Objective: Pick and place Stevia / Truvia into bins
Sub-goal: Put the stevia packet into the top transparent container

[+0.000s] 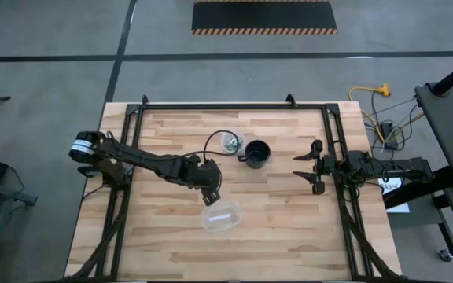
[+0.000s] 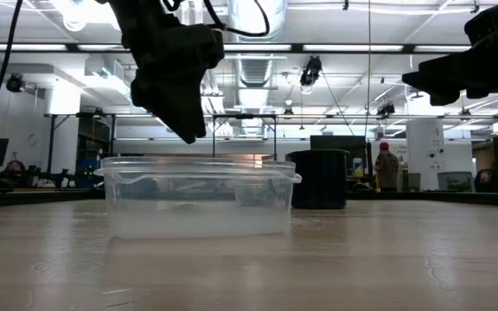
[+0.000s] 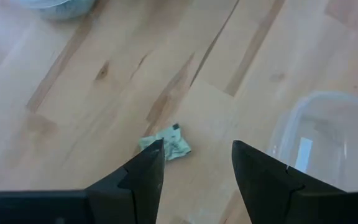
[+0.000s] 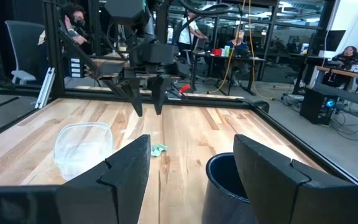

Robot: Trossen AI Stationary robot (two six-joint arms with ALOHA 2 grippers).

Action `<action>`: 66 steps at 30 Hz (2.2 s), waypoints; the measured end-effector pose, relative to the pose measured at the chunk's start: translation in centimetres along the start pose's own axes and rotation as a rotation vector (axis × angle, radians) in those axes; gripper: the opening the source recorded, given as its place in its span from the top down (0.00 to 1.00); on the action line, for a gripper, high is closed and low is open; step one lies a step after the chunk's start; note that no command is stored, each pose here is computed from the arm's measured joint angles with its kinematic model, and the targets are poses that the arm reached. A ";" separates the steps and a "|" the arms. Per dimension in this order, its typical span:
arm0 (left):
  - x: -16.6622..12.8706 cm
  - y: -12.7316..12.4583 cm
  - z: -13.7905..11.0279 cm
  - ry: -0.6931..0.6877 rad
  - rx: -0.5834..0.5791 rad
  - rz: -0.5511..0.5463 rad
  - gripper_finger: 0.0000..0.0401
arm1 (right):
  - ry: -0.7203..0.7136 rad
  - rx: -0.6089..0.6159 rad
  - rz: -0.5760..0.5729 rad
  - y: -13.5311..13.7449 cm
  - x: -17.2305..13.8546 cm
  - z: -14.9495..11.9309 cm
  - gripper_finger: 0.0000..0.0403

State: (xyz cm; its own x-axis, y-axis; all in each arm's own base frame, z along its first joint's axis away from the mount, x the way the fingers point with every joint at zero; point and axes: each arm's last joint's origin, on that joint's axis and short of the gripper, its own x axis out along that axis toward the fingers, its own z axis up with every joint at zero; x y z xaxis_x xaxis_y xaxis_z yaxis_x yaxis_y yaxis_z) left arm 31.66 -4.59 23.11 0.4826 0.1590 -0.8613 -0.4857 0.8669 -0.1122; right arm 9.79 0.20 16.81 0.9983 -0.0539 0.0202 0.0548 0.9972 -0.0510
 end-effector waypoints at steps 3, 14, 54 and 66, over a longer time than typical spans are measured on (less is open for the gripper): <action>0.0 0.0 0.0 0.002 -0.052 0.001 0.57 | 0.000 0.000 0.000 0.0 0.0 0.0 0.45; 0.9 1.1 0.4 0.020 -0.264 0.037 0.57 | 0.000 0.000 0.000 0.0 0.0 0.0 0.45; 10.0 0.5 -1.2 0.180 -0.235 0.103 0.80 | 0.013 -0.001 0.001 0.0 0.1 -0.1 0.45; 8.3 -0.7 1.2 -0.022 -0.081 -0.058 0.99 | 0.012 -0.001 0.001 0.0 0.1 -0.1 0.45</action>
State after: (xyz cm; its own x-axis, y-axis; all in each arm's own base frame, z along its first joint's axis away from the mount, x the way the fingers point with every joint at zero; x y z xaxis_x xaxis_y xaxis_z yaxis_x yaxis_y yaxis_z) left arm 36.87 -3.37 16.64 0.5270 0.1205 -0.8413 -0.5136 0.8338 -0.2023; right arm 9.92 0.21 16.73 0.9985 -0.0539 0.0078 0.0543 0.9972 -0.0520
